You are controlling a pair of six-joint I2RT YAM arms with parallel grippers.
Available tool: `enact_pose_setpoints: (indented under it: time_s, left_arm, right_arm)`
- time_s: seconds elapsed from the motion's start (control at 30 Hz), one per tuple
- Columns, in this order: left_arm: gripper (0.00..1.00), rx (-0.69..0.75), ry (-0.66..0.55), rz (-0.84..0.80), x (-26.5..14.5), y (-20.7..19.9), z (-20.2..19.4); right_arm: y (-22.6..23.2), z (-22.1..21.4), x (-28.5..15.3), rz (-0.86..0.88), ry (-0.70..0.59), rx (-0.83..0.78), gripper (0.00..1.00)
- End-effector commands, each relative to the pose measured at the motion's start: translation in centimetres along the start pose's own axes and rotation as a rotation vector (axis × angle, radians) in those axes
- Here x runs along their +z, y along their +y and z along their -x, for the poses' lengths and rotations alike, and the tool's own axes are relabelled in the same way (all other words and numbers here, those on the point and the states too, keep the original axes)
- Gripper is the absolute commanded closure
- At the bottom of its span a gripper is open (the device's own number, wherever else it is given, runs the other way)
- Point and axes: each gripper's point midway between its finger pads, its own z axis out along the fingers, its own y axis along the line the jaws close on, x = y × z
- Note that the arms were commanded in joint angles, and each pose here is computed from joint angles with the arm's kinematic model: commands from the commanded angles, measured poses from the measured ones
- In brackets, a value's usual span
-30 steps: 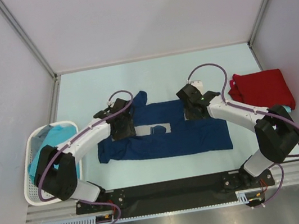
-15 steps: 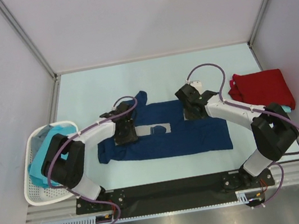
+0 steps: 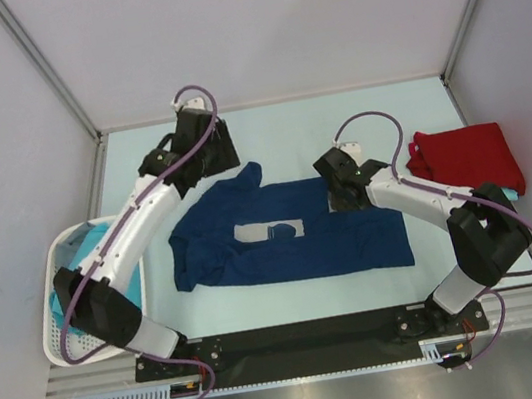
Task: Fold and stack the t-shirts
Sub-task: Grap the side of the flattened tshirt furthest away from the robot with both arms
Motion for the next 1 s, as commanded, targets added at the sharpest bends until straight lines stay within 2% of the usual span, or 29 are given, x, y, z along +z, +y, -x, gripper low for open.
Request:
enact_pose_setpoints:
  time_s: [0.0, 0.13, 0.2, 0.23, 0.3, 0.43, 0.6, 0.73, 0.97]
  left_arm:
    - [0.34, 0.074, 0.150, 0.114, 5.6, 2.5, -1.8]
    - [0.32, 0.117, 0.180, 0.138, 10.4, 2.3, -1.2]
    - [0.32, 0.139, 0.253, 0.148, 13.5, 2.2, -2.6]
    - [0.33, 0.137, 0.224, 0.140, 14.3, 1.6, -1.2]
    - [0.33, 0.152, 0.231, 0.147, 16.1, 1.4, -1.2]
    - [0.31, 0.154, 0.166, 0.115, 17.4, 0.1, 2.1]
    - [0.30, 0.135, 0.170, 0.090, 18.8, 0.0, 2.7]
    - [0.30, 0.144, 0.176, 0.071, 19.7, -0.4, 2.5]
    - [0.35, 0.156, 0.248, 0.054, 21.3, -1.0, -0.5]
  right_arm:
    - [0.4, 1.9, -0.3, 0.011, -0.046, 0.014, 0.48]
    - [0.4, 1.9, -0.3, 0.016, -0.042, 0.015, 0.48]
    - [0.4, 1.9, -0.3, 0.018, -0.039, 0.016, 0.48]
    - [0.5, 1.9, -0.3, 0.019, -0.039, 0.015, 0.48]
    - [0.4, 1.9, -0.4, 0.019, -0.037, 0.019, 0.48]
    - [0.2, 2.1, -0.6, 0.017, -0.045, 0.025, 0.48]
    - [0.2, 1.8, -0.6, 0.018, -0.037, 0.024, 0.49]
    - [0.2, 1.4, -0.3, 0.018, -0.025, 0.020, 0.48]
    - [0.2, 1.3, 0.0, 0.010, -0.019, 0.015, 0.49]
